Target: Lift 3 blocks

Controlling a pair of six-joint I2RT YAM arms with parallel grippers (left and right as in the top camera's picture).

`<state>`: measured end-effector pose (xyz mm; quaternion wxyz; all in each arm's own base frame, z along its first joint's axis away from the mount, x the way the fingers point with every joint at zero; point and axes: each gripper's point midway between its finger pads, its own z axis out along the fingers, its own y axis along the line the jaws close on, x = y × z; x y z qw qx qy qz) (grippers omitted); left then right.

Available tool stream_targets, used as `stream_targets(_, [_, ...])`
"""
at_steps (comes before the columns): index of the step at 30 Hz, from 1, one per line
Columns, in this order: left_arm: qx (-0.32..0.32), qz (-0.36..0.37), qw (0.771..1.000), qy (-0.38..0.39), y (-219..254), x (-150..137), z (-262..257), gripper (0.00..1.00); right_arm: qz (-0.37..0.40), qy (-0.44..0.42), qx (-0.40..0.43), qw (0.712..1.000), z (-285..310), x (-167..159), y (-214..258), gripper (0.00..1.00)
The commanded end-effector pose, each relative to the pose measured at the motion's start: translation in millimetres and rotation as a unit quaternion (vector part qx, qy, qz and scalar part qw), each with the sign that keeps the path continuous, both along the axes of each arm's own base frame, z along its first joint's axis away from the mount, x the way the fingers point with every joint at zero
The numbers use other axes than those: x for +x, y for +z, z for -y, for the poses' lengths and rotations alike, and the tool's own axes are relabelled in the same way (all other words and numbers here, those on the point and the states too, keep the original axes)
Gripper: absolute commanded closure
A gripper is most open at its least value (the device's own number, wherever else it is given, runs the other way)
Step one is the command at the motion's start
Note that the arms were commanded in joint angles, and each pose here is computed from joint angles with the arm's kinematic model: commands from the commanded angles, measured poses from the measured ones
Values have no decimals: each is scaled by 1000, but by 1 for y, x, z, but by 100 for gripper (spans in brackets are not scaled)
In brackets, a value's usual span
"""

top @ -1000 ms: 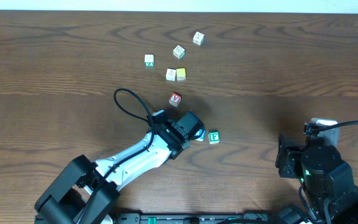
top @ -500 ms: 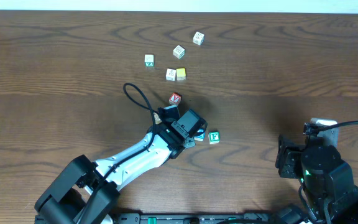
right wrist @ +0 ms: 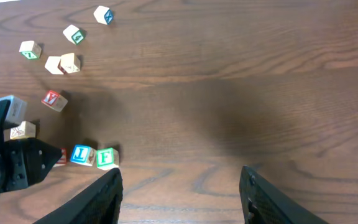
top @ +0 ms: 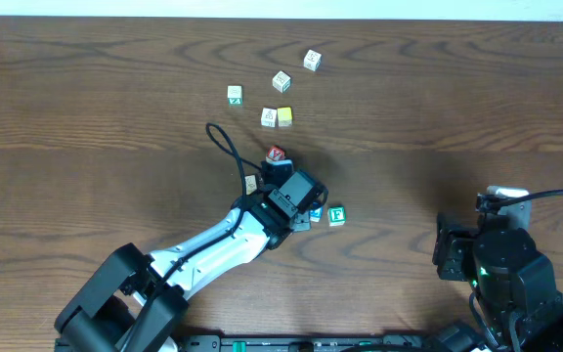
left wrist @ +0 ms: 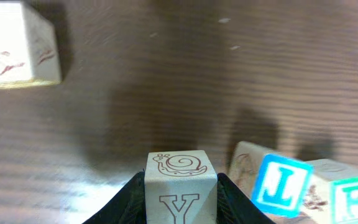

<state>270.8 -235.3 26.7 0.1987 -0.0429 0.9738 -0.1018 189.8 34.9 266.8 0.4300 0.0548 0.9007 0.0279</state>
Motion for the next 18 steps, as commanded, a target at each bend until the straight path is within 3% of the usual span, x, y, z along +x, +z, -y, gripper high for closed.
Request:
stream_targets(1, [-3, 3, 1000, -25, 1, 1, 7, 66, -2, -7, 4, 1000, 1, 0, -1, 42])
stream_targets(18, [-2, -42, 997, -64, -33, -10, 17, 66, -2, -7, 4, 1000, 1, 0, -1, 42])
